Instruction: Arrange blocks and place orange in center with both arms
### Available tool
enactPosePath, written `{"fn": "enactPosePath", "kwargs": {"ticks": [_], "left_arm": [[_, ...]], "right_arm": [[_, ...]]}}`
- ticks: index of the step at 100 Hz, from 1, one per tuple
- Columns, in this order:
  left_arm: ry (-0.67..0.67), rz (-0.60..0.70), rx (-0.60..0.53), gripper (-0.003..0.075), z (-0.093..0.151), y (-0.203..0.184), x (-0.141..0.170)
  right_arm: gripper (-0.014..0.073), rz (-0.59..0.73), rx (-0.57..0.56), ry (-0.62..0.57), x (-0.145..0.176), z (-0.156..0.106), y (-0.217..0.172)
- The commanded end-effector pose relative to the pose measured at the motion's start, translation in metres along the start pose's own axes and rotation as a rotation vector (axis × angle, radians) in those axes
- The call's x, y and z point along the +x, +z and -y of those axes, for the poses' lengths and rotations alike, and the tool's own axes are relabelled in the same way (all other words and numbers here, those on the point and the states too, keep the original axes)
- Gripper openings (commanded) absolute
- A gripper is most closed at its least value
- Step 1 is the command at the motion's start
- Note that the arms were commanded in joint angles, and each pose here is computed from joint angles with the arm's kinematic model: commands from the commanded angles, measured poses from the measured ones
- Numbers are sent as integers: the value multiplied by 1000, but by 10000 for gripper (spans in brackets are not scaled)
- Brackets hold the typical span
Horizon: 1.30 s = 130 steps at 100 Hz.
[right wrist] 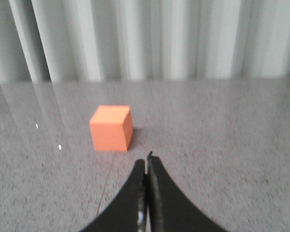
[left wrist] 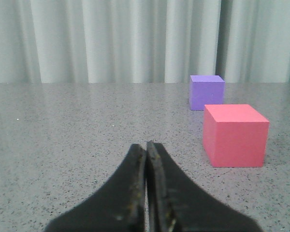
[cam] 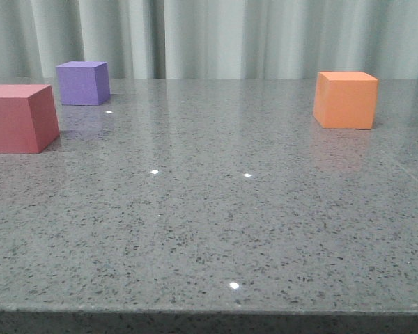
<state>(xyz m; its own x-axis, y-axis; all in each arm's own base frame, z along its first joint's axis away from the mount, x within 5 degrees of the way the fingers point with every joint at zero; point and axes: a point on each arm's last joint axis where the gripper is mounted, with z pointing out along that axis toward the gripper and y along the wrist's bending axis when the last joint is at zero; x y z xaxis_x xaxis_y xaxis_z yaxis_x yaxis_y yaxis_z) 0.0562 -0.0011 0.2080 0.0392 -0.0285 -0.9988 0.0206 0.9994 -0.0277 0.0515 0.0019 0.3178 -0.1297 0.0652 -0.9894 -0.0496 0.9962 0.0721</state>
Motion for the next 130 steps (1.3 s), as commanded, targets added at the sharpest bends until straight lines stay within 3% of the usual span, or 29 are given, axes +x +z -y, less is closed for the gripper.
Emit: {"fn": "enactPosePath", "kwargs": {"ticks": [1,25,52,64,76,86,109,130], "left_arm": [[-4,72,0,-20,0,-2,5],[-4,72,0,-20,0,-2,5],[-4,72,0,-20,0,-2,5],[-4,72,0,-20,0,-2,5],[-4,72,0,-20,0,-2,5],[-4,72,0,-20,0,-2,5],[-4,72,0,-20,0,-2,5],[-4,72,0,-20,0,-2,5]], "right_arm": [[-69,-56,15,-9,-35,-2,7],[-69,-256,10,32,-76,-8,46],[-46,-397,17,42,-67,-9,77],[125,-457,23,41,-61,-9,82],[456,-491,26,40,-58,-9,82],[666,-491,26,40,-58,-9,82],[633,-479,5,71,-60,-11,83],[633,-502,-28,124,-70,-17,109]]}}
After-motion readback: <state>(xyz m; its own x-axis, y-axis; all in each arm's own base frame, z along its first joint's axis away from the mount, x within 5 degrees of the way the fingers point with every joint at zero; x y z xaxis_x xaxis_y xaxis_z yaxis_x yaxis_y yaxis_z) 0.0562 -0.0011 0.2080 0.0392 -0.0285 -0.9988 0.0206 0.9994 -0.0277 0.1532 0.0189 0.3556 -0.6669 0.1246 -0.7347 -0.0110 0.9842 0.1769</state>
